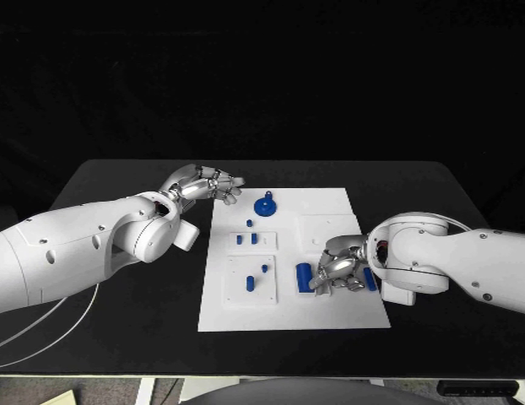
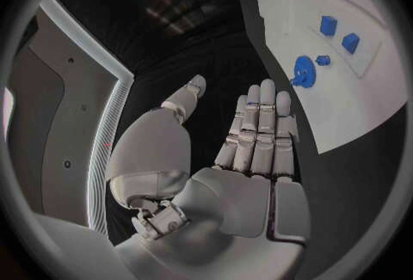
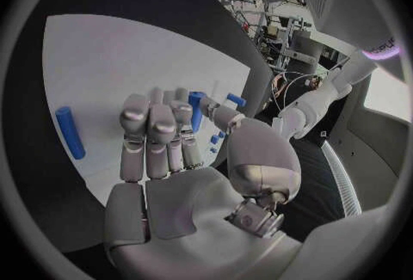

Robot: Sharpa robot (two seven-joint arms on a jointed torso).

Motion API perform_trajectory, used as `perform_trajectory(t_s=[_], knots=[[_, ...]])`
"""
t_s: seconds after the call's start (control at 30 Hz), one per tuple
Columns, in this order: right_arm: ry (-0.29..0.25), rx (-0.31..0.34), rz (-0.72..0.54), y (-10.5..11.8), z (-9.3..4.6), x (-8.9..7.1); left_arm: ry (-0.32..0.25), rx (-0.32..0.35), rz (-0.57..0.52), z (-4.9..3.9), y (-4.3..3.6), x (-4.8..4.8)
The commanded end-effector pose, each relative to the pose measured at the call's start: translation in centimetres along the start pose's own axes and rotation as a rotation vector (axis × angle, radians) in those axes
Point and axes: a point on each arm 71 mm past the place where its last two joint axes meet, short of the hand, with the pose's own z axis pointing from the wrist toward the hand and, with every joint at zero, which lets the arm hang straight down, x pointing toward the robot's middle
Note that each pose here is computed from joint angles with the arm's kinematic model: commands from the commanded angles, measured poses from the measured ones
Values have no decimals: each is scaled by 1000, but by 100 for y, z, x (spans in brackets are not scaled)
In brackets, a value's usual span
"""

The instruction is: Assemble the parts on the task board

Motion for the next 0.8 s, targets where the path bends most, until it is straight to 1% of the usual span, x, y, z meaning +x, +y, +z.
perform_trajectory(t_s=[0.03,0.27,0.43,0.6,0.67,0.8], knots=[[-3,5,-14,-10,0,3,12,5,-6,0,-7,15],[0,3,-8,-26,-10,4,13,3,-6,-1,-6,15],[-22,1,8,-61,-34,-13,11,3,-5,-2,-5,9],[-72,-7,45,-131,-85,-55,10,3,-5,-1,-4,7],[-101,-9,66,-179,-128,-114,10,3,-5,1,-4,7],[-139,-2,81,-278,-211,-246,5,3,-3,5,-3,3]])
